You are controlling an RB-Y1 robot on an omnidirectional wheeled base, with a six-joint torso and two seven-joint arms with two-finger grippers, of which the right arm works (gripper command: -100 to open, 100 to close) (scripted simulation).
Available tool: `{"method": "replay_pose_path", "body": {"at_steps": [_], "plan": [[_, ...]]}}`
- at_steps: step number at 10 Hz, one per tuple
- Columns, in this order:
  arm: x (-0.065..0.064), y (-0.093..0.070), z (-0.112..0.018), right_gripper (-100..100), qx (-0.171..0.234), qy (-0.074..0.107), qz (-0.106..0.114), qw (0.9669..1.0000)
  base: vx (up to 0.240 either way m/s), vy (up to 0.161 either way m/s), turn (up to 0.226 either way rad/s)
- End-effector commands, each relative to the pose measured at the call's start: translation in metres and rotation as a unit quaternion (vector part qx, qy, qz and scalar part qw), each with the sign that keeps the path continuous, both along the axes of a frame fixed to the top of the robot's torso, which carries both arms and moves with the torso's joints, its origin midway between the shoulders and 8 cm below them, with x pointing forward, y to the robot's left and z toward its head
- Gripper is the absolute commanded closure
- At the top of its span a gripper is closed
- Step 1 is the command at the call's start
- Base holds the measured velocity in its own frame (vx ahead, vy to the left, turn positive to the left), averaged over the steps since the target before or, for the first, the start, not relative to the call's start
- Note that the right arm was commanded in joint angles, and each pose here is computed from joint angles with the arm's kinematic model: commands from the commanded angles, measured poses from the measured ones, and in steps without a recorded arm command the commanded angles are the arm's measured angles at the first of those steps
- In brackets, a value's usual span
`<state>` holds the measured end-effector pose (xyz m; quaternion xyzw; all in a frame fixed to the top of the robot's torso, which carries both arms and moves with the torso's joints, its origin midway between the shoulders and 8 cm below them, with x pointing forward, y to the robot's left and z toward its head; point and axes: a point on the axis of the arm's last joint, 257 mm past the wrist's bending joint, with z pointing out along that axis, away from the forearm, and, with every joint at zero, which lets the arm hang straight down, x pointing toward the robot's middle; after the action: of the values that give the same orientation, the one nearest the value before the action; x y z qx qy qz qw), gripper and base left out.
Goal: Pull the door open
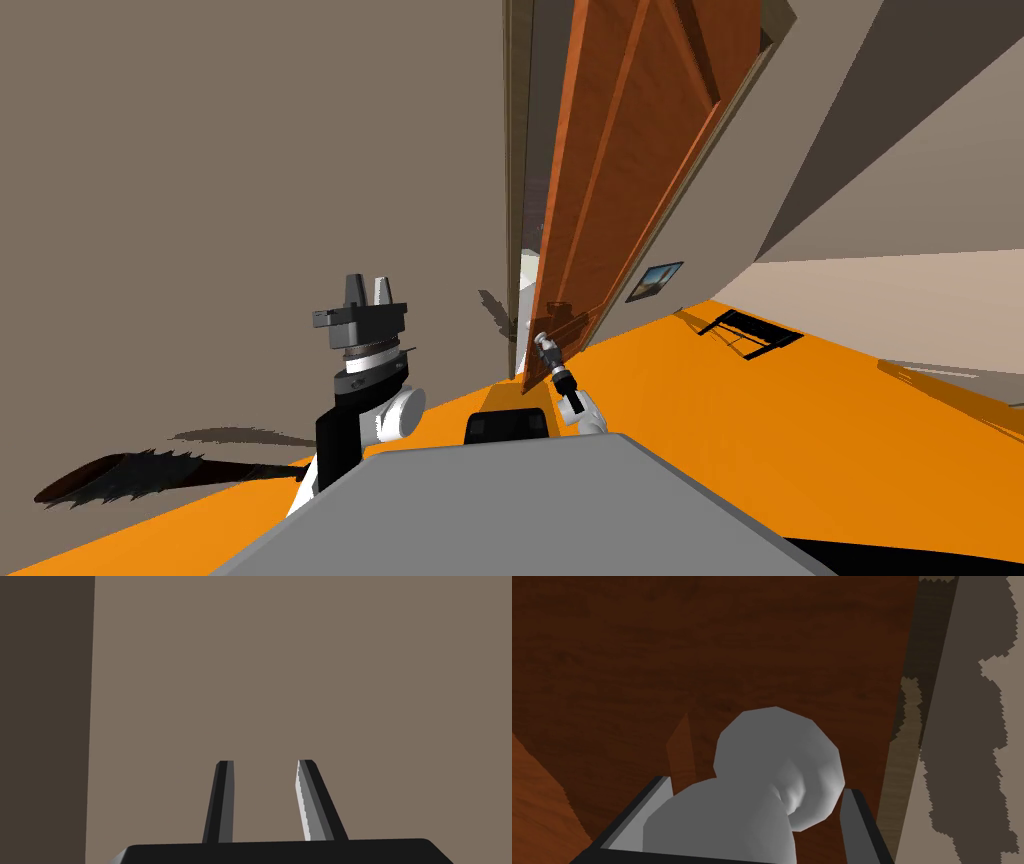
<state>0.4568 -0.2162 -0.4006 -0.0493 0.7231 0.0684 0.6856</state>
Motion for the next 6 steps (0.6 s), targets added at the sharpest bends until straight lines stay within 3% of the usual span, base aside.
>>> {"method": "replay_pose_path", "body": {"at_steps": [1,6], "plan": [[-0.006,-0.004,-0.015,100,0.014,0.024,-0.015,0.9995,-0.152,0.005,0.017],[-0.004,-0.046,-0.031,100,0.045,0.060,-0.073,0.9945,-0.111,0.026,0.019]]}}
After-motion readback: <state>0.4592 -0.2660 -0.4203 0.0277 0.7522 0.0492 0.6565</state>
